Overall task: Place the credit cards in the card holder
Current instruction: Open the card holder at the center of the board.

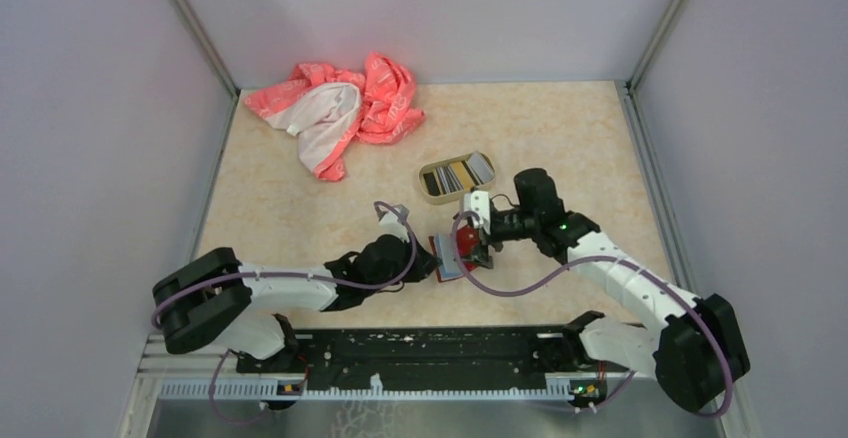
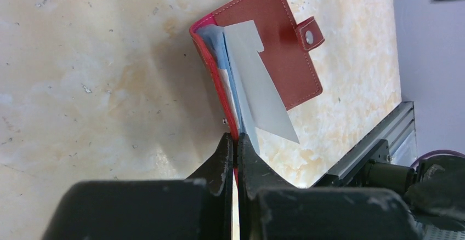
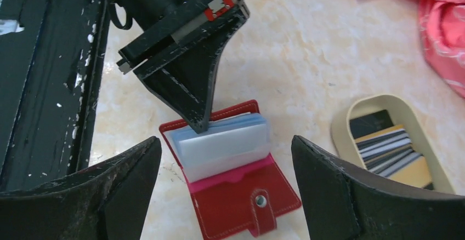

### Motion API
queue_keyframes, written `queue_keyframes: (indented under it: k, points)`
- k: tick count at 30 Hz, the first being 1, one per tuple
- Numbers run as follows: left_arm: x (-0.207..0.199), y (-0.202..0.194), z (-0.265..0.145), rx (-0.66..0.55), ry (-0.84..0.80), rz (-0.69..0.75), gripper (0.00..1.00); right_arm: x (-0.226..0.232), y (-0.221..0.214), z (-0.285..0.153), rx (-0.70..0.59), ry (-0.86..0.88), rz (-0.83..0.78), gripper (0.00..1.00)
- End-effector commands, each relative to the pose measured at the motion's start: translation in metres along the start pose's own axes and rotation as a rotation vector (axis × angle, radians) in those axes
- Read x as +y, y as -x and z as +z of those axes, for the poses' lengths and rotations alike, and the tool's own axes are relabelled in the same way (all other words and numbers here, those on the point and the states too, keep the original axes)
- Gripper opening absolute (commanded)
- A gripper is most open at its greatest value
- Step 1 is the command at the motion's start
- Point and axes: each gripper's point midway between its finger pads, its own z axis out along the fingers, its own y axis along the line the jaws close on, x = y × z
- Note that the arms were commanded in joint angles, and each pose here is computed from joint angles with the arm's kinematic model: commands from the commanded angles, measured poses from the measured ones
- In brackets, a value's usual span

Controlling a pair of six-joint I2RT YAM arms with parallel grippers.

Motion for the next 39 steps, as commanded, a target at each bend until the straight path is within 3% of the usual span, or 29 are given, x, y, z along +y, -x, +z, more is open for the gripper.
queue_keyframes:
  k: [1, 5, 8, 14, 21, 30, 34, 39]
  points:
    - [-0.001, -0.001, 0.007, 0.009, 0.028, -0.013, 0.0, 0.009, -0.017, 0.021, 0.054, 0.031, -0.033, 0.88]
    - [0.0, 0.002, 0.006, -0.002, 0.047, -0.026, 0.0, -0.009, -0.037, 0.034, 0.181, -0.079, -0.005, 0.9]
    - [0.001, 0.005, 0.004, -0.019, 0.055, -0.045, 0.0, -0.007, -0.052, 0.041, 0.255, -0.066, -0.005, 0.9]
    - [0.002, 0.008, -0.001, -0.04, 0.041, -0.066, 0.0, 0.01, -0.056, 0.053, 0.281, 0.0, -0.037, 0.94]
    - [0.0, 0.004, -0.002, -0.024, 0.018, -0.069, 0.0, -0.002, -0.067, 0.058, 0.339, -0.069, -0.017, 0.95]
    - [0.005, -0.002, -0.004, -0.006, 0.017, -0.068, 0.0, -0.026, -0.062, 0.052, 0.348, -0.206, 0.002, 0.84]
    - [0.009, -0.003, -0.006, -0.008, 0.024, -0.067, 0.0, -0.036, -0.065, 0.048, 0.366, -0.256, 0.024, 0.73]
    - [0.02, -0.002, -0.01, -0.027, 0.057, -0.073, 0.0, -0.049, -0.073, 0.035, 0.39, -0.301, 0.068, 0.74]
